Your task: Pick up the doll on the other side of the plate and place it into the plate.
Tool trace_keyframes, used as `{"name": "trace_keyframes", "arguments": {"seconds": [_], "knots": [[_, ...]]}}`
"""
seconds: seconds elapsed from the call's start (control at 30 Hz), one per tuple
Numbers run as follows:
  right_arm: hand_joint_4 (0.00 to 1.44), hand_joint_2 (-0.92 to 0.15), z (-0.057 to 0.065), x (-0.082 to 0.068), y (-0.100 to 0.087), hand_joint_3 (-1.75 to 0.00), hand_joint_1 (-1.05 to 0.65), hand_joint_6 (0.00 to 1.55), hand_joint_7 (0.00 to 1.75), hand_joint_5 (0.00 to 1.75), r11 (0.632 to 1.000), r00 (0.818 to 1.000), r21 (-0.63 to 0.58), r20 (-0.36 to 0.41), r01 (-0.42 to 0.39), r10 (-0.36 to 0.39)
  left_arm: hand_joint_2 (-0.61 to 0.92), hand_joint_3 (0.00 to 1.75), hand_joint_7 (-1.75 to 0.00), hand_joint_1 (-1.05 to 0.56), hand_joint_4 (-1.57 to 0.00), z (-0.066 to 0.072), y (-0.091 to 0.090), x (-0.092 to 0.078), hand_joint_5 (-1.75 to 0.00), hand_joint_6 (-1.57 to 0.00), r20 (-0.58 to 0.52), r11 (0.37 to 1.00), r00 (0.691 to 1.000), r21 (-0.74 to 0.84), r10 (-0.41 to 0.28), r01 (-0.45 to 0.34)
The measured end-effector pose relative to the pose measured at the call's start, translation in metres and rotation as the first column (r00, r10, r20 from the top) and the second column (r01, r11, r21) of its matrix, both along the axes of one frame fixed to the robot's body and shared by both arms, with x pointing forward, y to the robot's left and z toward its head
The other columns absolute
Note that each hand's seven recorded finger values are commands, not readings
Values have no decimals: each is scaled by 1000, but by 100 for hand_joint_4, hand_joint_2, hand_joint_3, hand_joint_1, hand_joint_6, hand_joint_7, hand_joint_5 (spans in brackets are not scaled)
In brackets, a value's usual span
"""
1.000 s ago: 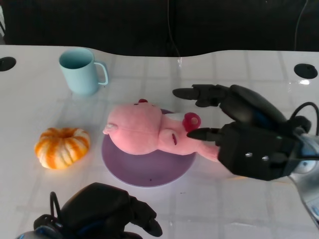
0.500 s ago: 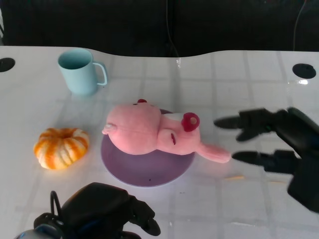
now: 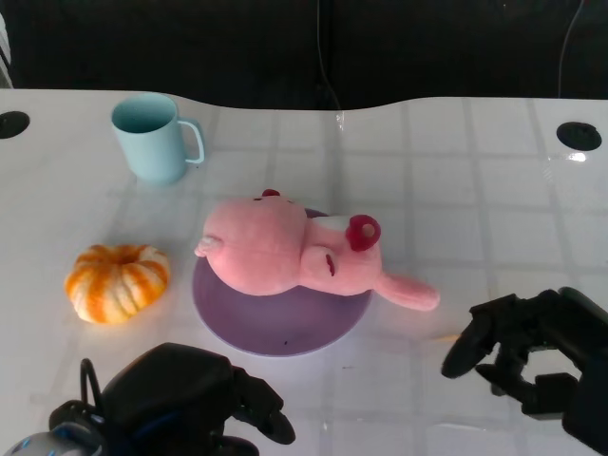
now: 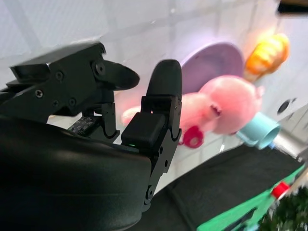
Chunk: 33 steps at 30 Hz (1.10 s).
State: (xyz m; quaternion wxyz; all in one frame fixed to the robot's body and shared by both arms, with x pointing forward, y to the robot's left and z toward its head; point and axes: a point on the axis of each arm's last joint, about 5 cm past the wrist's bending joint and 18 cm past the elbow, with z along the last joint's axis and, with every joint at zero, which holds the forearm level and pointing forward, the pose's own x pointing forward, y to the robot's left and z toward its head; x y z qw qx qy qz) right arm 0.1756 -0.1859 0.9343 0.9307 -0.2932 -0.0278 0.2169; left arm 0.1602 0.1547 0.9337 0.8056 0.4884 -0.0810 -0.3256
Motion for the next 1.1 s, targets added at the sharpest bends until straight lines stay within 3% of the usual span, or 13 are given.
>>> {"name": "trace_keyframes", "arguments": {"seconds": [0.13, 0.33, 1.1], "knots": [[81, -41, -4, 3, -1, -131, 3, 77, 139, 173, 999, 999, 3, 14, 36, -36, 92, 26, -9, -25, -79, 1, 3, 0, -114, -107, 2, 1000, 1000, 5, 10, -10], [82, -40, -4, 7, -1, -128, 0, 74, 150, 175, 998, 998, -27, 24, 65, -64, 92, 26, -9, -24, -80, 1, 4, 0, -115, -107, -1, 1000, 1000, -5, 11, -11], [81, -43, -6, 11, -2, -124, 1, 80, 140, 172, 997, 999, -71, -32, 19, -21, 92, 25, -8, -23, -79, 2, 7, 0, -117, -107, -3, 1000, 1000, -18, 9, -9]]}}
